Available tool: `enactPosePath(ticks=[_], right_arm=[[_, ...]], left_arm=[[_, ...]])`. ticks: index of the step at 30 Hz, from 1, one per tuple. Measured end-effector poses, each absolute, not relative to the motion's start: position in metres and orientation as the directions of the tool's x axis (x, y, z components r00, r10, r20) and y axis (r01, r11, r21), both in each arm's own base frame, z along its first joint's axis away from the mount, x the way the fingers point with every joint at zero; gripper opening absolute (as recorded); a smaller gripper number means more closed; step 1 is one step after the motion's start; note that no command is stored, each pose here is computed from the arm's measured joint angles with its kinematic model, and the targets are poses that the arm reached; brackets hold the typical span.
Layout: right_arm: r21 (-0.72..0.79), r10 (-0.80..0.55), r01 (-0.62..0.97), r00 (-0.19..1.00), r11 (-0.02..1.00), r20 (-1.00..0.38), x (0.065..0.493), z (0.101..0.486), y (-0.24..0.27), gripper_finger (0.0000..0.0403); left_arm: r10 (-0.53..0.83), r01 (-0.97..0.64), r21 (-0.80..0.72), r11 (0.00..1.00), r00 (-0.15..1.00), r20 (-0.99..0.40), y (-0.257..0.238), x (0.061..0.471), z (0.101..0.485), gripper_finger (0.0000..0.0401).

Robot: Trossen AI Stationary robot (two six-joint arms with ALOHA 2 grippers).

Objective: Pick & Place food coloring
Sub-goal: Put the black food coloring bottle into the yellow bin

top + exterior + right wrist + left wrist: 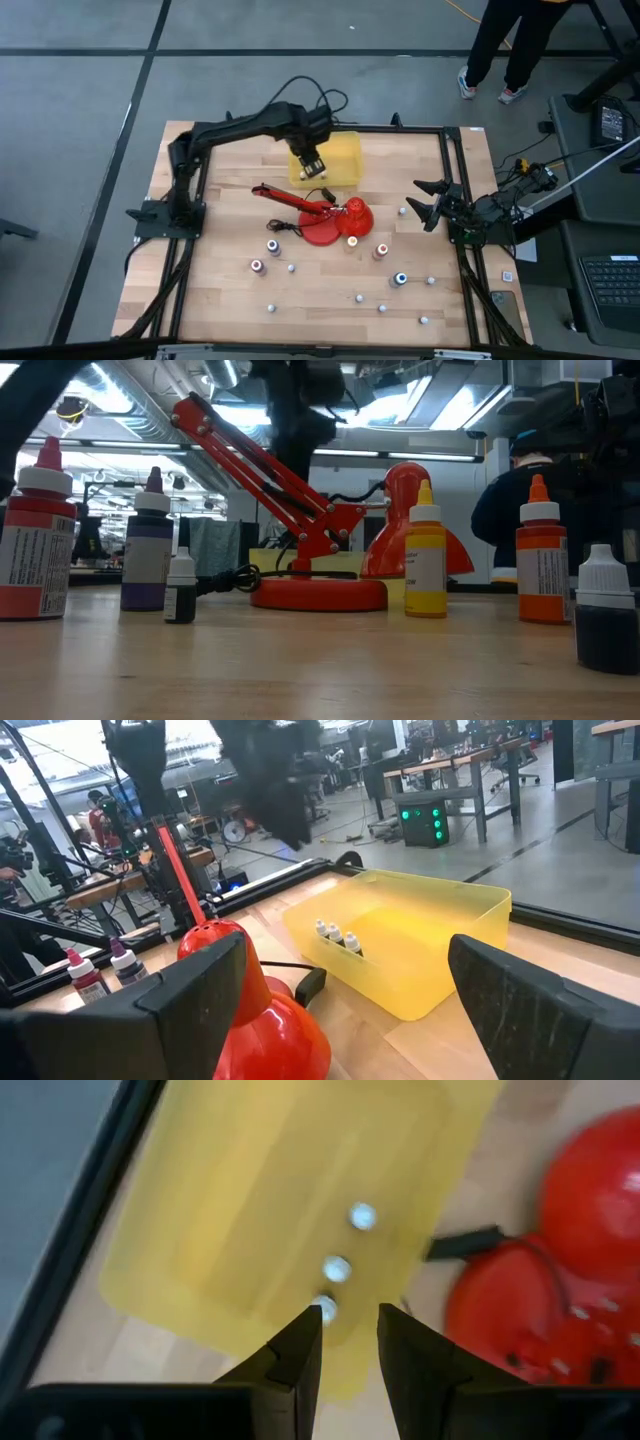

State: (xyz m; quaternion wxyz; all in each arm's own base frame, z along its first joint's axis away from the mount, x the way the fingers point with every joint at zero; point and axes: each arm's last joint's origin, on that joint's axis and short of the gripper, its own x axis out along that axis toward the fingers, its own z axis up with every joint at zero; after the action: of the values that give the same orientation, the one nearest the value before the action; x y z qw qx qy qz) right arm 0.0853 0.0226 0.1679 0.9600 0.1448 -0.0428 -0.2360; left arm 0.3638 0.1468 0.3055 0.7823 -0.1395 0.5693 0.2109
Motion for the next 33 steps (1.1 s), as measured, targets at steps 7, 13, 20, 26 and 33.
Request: enactPosePath(ticks=[7,13,20,26,33], right_arm=[[0.298,-0.465,0.44,0.885,0.847,0.014,0.085,0.168,0.023,0.0347],[0.298,-0.465,0.441,0.885,0.847,0.014,0.085,0.168,0.023,0.0347],[0.298,-0.466,0.441,0.885,0.847,0.014,0.085,0.168,0.023,0.0347],[0.298,-0.465,0.44,0.885,0.847,0.014,0.085,0.168,0.023,0.0347],[0.298,-0.466,0.441,0.885,0.847,0.014,0.085,0.168,0.023,0.0347]], left_arm=[[0.298,-0.554,0.043,0.831,0.379,-0.876,0.112,0.319,0.332,0.0111],[0.394,-0.632,0.062,0.772,0.4,-0.828,0.088,0.267,0.35,0.0146],[0.396,-0.575,0.007,0.818,0.554,-0.733,0.04,0.228,0.382,0.0194],[0.264,-0.359,0.019,0.933,0.646,-0.716,-0.01,0.229,0.388,0.0194],[0.119,-0.102,0.069,0.992,0.641,-0.758,-0.076,0.239,0.384,0.0185]])
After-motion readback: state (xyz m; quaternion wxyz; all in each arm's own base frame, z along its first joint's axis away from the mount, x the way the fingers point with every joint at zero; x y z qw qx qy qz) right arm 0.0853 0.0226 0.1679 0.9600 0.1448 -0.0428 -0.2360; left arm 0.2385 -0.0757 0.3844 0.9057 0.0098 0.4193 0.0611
